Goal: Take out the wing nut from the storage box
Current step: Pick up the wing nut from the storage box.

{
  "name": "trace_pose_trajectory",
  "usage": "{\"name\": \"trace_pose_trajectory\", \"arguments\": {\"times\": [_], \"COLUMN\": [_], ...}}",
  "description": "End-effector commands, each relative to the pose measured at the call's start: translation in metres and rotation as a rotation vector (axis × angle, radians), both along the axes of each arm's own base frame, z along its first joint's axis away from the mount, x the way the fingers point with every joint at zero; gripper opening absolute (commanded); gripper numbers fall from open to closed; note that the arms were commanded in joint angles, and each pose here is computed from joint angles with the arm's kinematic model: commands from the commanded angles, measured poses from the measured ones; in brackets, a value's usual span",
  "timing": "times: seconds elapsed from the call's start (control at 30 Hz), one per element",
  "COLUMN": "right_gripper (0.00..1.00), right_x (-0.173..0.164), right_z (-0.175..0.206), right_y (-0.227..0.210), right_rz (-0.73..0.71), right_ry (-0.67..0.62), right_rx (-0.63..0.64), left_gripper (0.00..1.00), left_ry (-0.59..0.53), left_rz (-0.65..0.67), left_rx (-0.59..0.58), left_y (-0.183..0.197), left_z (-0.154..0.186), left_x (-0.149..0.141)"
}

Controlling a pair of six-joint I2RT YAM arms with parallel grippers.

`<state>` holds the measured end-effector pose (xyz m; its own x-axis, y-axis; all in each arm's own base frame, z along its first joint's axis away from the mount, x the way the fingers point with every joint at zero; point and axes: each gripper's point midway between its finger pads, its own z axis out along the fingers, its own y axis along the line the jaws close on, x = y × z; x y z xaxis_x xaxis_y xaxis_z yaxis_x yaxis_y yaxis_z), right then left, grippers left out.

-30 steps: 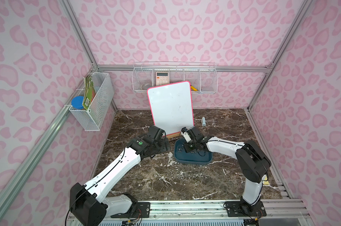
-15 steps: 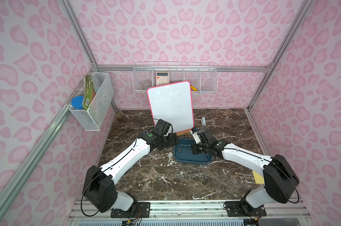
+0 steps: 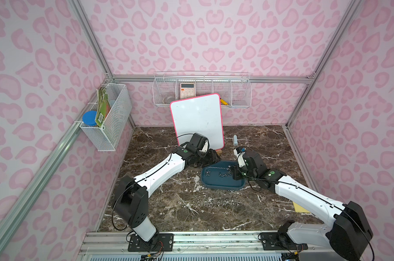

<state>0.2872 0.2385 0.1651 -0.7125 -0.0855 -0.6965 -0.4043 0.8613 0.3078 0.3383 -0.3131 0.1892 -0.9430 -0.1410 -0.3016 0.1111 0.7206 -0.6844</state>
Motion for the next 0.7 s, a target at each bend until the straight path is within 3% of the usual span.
{"name": "trace_pose_trajectory", "arguments": {"times": [0.0, 0.67], "right_gripper": [0.0, 0.0], "right_x": [0.0, 0.002], "right_z": [0.005, 0.023], "right_y": [0.001, 0.022], "right_rz": [-0.007, 0.084], "right_ry": [0.002, 0.009], "right_rx": [0.034, 0.19], "left_gripper": [0.51, 0.37], "left_ry": [-0.018, 0.024], "left_rz": [-0.056, -0.114], "left_rx": [-0.061, -0.076], "left_y": [-0.017, -0.029], "left_z": [0.011, 0.003], "left_x": [-0.003, -0.017]}}
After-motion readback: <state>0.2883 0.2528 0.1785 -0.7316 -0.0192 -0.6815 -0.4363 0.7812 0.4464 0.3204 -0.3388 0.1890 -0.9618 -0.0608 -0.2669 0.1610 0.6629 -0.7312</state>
